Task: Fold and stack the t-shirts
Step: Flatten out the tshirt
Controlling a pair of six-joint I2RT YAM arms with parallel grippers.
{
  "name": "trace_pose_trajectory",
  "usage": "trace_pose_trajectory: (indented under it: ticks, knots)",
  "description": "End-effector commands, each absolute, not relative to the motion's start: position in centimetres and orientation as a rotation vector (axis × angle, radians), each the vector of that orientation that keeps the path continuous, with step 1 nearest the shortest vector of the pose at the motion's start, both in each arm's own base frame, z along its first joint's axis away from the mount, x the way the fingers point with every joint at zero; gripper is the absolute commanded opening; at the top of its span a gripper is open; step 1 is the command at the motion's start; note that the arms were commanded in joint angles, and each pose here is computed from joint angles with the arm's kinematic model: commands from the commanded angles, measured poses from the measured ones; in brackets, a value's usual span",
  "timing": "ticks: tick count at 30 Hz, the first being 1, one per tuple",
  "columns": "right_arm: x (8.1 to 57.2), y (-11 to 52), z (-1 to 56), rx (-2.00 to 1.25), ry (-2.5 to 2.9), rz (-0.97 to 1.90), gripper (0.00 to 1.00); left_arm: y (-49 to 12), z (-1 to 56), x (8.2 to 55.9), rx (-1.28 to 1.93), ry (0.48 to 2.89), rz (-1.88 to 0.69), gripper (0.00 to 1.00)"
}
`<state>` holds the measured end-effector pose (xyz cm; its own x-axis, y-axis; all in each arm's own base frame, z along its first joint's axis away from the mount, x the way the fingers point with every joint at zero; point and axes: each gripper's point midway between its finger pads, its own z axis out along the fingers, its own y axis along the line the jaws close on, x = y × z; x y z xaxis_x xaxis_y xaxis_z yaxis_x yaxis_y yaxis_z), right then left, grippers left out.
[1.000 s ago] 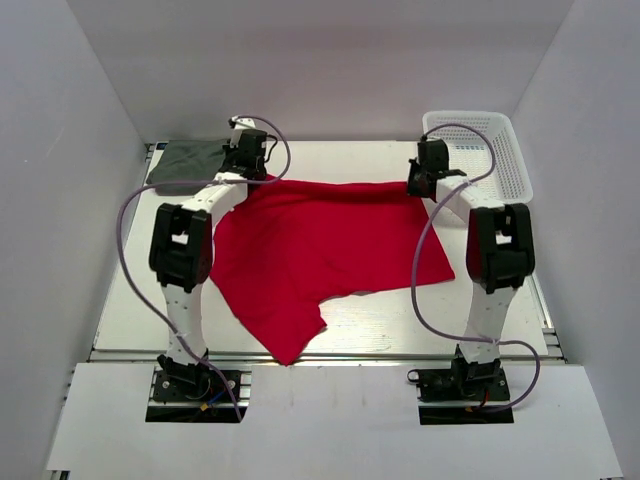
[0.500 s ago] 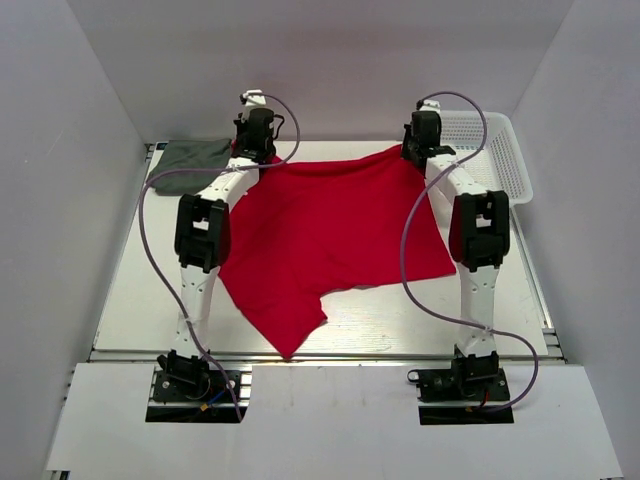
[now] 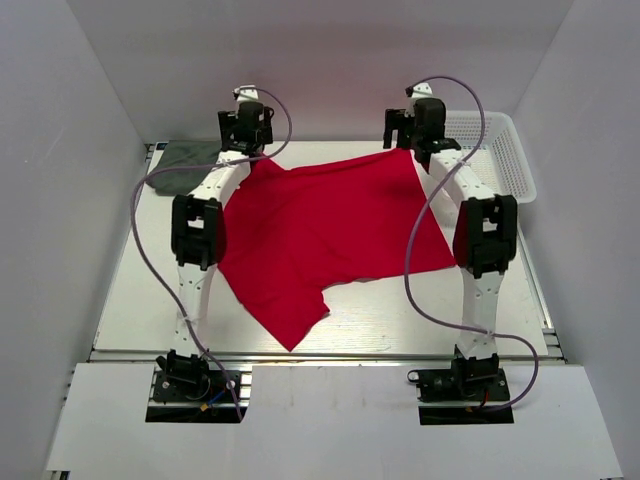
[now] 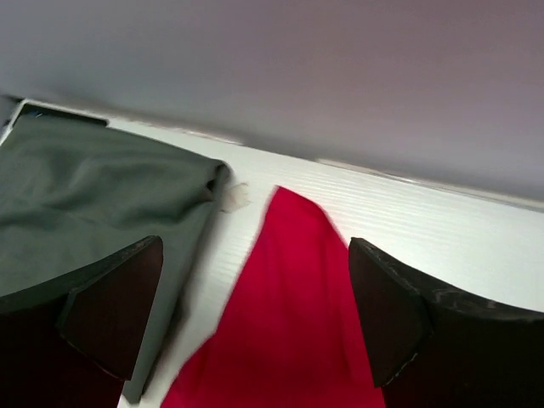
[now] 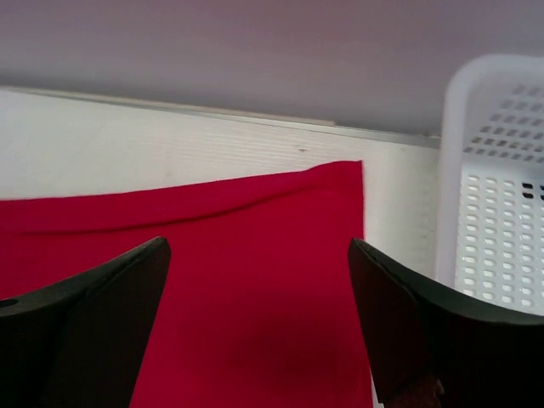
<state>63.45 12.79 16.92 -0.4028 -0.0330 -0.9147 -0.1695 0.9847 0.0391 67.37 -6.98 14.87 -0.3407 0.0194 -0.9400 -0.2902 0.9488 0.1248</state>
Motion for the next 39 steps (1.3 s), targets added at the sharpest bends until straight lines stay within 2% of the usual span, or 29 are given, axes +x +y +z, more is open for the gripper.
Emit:
trace_pose_trajectory:
  ticks: [1,2,3,4,5,6,7,8,13,16,21,29,33,39]
  knots:
    - [59.8,16.6,23.9,-0.315,1.874,0.301,0.90,-11.4,23.5,63.6,-0.117,1.902,0.065,1.00]
    - [58.7,17.2,24.9,-0.333,1.873,0.322,0.90,-13.0,22.7,62.4,-0.081,1.953,-0.009,1.00]
    - [57.4,17.5,22.5,-0.342,1.950,0.342,0.90,-13.4,23.8,60.6,-0.071,1.975,-0.058,1.00]
    - [56.6,17.7,21.6,-0.322,1.993,0.362,0.90,-14.2,20.9,58.7,-0.070,2.058,-0.096,1.00]
    - [55.6,17.7,22.4,-0.311,1.992,0.378,0.90,-15.0,20.4,57.2,-0.064,2.085,-0.133,1.00]
    - [53.7,17.5,18.4,-0.285,2.095,0.399,0.90,-14.7,19.8,56.0,-0.080,2.109,-0.137,1.00]
    - [53.0,17.3,18.5,-0.249,2.095,0.419,0.90,-15.4,18.6,53.3,-0.053,2.150,-0.176,1.00]
    - [51.4,17.0,15.6,-0.234,2.164,0.424,0.90,-15.8,18.1,52.1,-0.047,2.161,-0.193,1.00]
    - [46.7,15.1,9.2,-0.080,2.329,0.411,0.90,-17.9,11.1,45.1,0.008,2.343,-0.257,1.00]
    - [45.1,14.8,6.4,-0.038,2.416,0.398,0.90,-18.6,7.5,42.9,0.024,2.449,-0.291,1.00]
    - [40.2,13.6,1.6,0.117,2.575,0.384,0.90,-19.5,4.9,40.4,0.057,2.499,-0.399,1.00]
    - [33.3,13.2,-1.0,0.285,2.708,0.462,0.90,-19.1,4.0,37.2,0.114,2.504,-0.455,1.00]
    - [31.2,12.0,0.0,0.344,2.676,0.417,0.90,-20.4,6.6,35.4,0.274,2.427,-0.598,1.00]
    - [30.3,8.5,2.7,0.426,2.579,0.208,0.90,-20.3,11.6,32.1,0.343,2.347,-0.629,1.00]
